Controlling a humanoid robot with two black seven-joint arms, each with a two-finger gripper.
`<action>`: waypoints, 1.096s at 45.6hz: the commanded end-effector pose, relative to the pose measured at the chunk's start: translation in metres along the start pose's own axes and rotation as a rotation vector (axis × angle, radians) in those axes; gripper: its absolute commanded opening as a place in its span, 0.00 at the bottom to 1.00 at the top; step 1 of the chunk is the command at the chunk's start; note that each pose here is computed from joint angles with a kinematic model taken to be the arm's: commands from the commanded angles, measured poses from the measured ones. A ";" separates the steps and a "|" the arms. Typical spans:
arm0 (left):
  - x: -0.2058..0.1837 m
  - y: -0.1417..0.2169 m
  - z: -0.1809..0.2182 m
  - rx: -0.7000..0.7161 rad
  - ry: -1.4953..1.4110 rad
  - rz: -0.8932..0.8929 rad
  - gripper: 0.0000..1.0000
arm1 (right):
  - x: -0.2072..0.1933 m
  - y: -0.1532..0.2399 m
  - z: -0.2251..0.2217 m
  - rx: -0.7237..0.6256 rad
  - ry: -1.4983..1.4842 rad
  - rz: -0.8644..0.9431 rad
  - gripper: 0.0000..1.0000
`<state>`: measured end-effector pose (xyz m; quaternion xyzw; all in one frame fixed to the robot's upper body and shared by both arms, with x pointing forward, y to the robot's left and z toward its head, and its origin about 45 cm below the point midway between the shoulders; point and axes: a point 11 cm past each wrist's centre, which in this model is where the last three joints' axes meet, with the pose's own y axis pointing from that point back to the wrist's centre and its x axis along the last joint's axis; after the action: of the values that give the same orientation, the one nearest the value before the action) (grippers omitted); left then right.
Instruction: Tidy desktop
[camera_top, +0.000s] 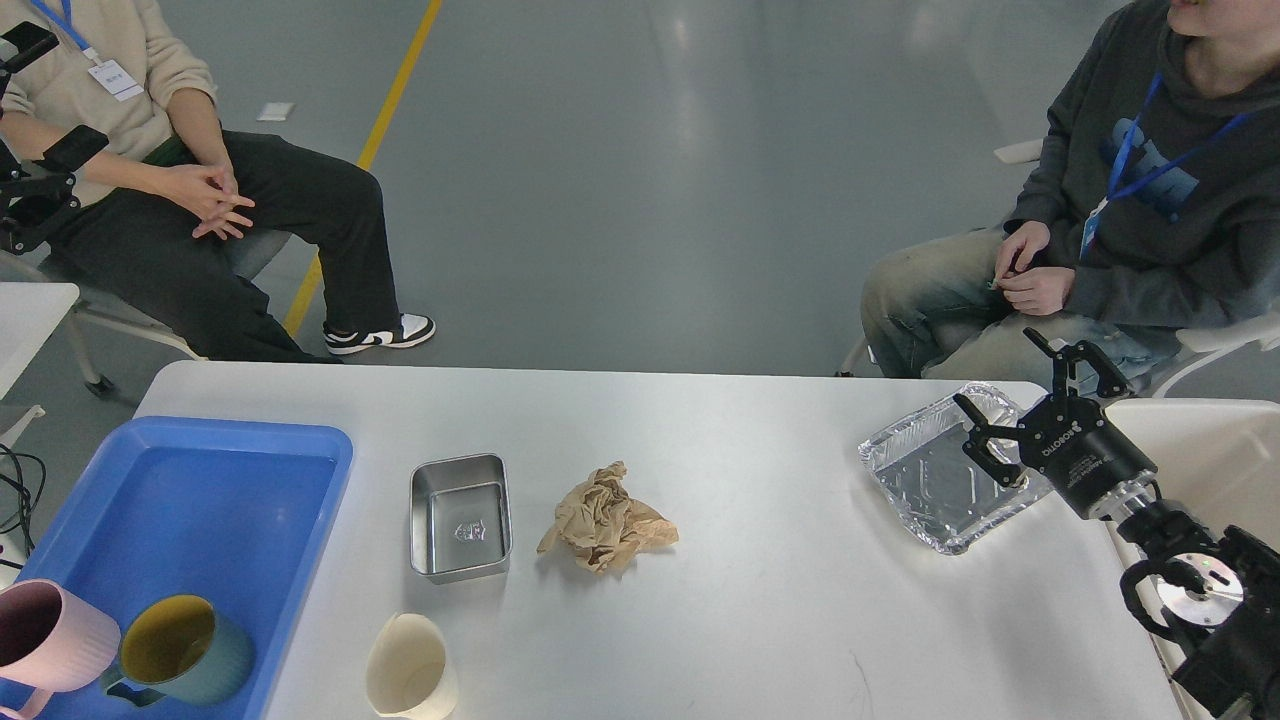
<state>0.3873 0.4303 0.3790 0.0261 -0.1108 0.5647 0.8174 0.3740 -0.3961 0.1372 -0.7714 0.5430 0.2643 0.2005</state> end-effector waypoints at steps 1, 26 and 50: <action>0.005 0.004 0.006 -0.061 0.042 0.050 0.93 | 0.000 0.000 0.000 0.001 0.000 0.001 1.00; -0.017 0.031 0.007 0.069 -0.057 0.025 0.94 | -0.003 -0.004 0.001 0.003 -0.003 -0.003 1.00; -0.011 0.094 0.065 0.431 -0.213 -0.250 0.94 | -0.001 -0.002 0.006 -0.009 -0.003 0.012 1.00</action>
<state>0.2895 0.4586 0.4297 0.2473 -0.0812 0.4999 0.8260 0.3754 -0.3889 0.1328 -0.7688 0.5448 0.2700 0.1981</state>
